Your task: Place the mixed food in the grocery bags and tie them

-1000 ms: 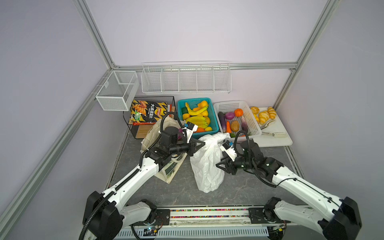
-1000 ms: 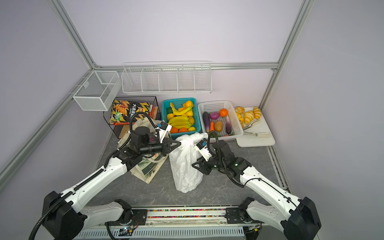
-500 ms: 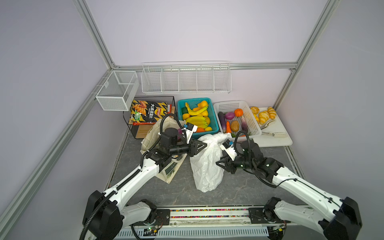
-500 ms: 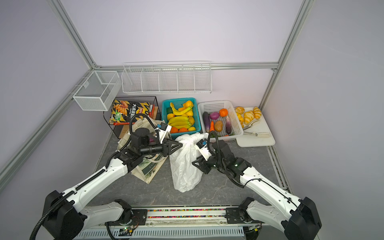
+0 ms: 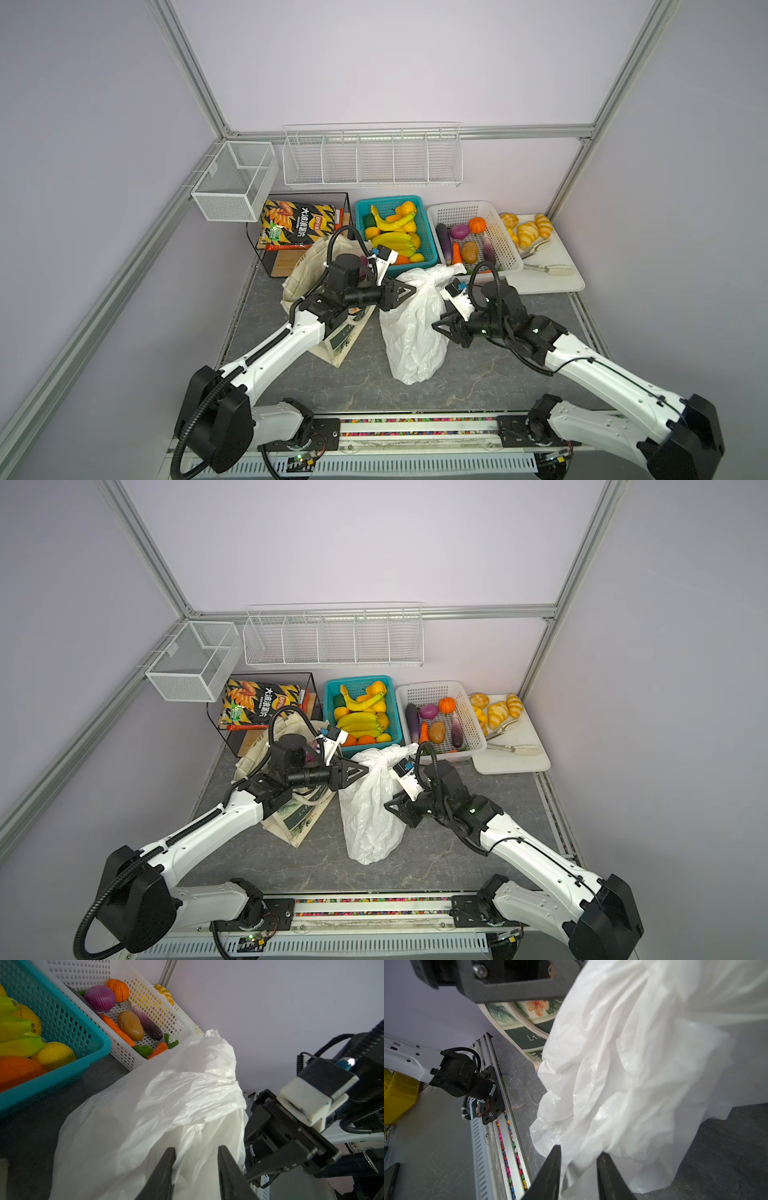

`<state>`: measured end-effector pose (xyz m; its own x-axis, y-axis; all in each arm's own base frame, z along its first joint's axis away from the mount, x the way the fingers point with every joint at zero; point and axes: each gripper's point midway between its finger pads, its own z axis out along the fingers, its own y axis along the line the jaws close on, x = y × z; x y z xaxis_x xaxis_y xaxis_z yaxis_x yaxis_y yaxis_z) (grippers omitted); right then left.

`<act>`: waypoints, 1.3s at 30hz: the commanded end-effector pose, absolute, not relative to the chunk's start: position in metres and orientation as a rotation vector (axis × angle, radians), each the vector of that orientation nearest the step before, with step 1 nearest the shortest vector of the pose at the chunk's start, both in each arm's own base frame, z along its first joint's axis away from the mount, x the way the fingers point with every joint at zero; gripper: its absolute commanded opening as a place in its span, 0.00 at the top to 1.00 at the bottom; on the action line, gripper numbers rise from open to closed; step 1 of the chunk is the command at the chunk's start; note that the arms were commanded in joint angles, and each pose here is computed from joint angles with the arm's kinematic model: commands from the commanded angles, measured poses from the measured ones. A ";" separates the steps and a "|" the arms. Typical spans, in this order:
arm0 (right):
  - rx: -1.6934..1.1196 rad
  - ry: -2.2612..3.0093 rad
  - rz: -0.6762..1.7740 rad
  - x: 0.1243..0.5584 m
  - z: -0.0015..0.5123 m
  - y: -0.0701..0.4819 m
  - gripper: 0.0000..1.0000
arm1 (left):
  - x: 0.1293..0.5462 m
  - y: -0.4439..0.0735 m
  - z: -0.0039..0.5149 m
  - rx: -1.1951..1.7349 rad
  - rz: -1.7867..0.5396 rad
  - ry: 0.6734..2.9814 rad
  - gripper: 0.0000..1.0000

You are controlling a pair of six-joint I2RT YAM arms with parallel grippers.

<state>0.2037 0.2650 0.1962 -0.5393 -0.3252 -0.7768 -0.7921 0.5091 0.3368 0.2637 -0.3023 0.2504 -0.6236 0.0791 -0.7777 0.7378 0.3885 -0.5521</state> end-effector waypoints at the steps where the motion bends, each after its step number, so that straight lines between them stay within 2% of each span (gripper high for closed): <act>1: -0.921 2.071 0.909 0.205 0.202 0.266 0.68 | 0.268 -0.309 0.271 0.736 -1.277 1.897 0.66; 6: -0.925 2.072 0.907 0.206 0.202 0.267 0.68 | 0.271 -0.312 0.271 0.739 -1.278 1.895 0.75; 11: -0.912 2.077 0.859 0.210 0.203 0.262 0.66 | 0.274 -0.309 0.270 0.722 -1.245 1.900 1.00; 16: -0.847 2.069 0.753 0.217 0.213 0.239 0.38 | 0.269 -0.301 0.274 0.723 -1.209 1.879 1.00; 19: -0.736 2.063 0.726 0.227 0.226 0.217 0.30 | 0.267 -0.298 0.271 0.738 -1.180 1.878 1.00; 23: -0.500 2.075 0.709 0.252 0.239 0.178 0.23 | 0.265 -0.297 0.268 0.747 -1.179 1.854 1.00; 28: -0.361 2.049 0.868 0.279 0.257 0.163 0.13 | 0.265 -0.297 0.267 0.757 -1.179 1.848 1.00; 33: -0.568 2.001 0.888 0.295 0.267 0.175 0.07 | 0.265 -0.298 0.266 0.758 -1.183 1.849 1.00; 39: -0.720 1.977 0.846 0.323 0.254 0.186 0.07 | 0.265 -0.300 0.267 0.758 -1.198 1.847 1.00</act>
